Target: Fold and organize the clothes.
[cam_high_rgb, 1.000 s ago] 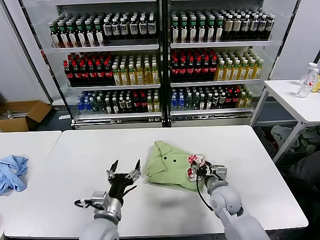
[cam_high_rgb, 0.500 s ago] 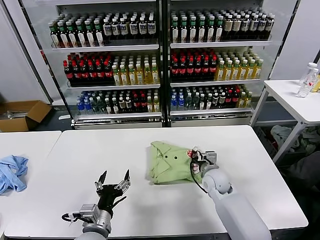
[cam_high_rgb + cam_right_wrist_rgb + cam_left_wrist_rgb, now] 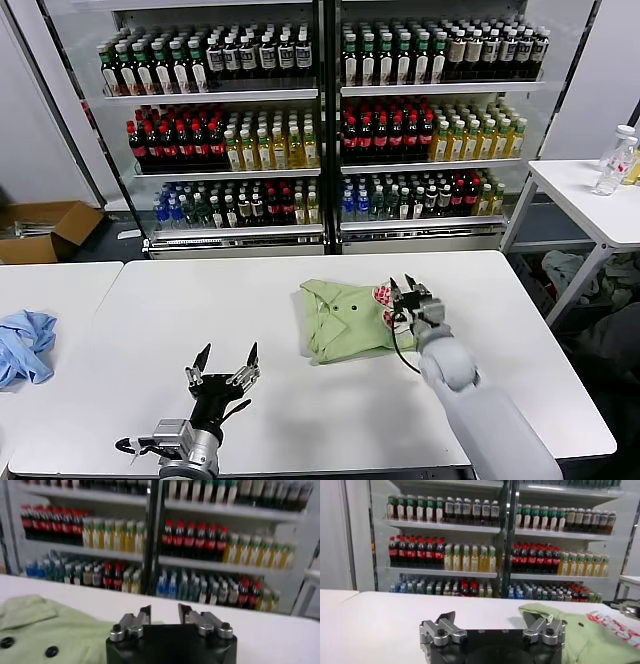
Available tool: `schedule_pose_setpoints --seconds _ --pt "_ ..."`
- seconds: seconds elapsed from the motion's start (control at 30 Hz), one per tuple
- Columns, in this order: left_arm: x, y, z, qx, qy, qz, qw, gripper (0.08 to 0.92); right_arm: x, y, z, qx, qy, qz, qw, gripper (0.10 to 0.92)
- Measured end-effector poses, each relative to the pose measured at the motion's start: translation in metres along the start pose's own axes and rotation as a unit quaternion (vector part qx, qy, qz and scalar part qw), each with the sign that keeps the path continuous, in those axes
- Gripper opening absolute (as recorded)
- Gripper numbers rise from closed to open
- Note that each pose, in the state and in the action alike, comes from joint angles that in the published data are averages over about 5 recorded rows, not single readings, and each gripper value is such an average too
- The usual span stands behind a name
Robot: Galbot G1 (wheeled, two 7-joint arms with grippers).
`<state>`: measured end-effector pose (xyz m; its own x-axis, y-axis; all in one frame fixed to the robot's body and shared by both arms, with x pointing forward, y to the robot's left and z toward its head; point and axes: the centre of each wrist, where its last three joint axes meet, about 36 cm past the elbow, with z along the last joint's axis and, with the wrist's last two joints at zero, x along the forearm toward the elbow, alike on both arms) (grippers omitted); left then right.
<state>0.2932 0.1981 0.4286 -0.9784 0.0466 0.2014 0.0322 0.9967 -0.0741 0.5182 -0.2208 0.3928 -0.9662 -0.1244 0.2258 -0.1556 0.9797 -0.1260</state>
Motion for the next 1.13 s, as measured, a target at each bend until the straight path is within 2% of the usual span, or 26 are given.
schedule_pose_setpoints --seconds 0.33,0.47,0.77,1.13 --pt "0.018 -0.003 -0.013 -0.004 -0.026 0.008 1.000 0.823 0.111 0.000 0.020 -0.022 -0.084 0.014 0.996 0.731" --pt "0.026 -0.006 -0.019 -0.005 -0.036 0.010 0.999 0.823 0.151 0.000 0.021 -0.027 -0.105 0.026 0.994 0.809" --pt "0.044 -0.011 -0.028 -0.007 -0.052 0.010 0.999 0.823 0.212 -0.003 0.011 -0.019 -0.125 0.049 0.991 0.823" --pt "0.061 -0.013 -0.037 -0.011 -0.062 0.009 0.998 0.823 0.247 -0.001 -0.003 -0.009 -0.134 0.062 0.989 0.823"
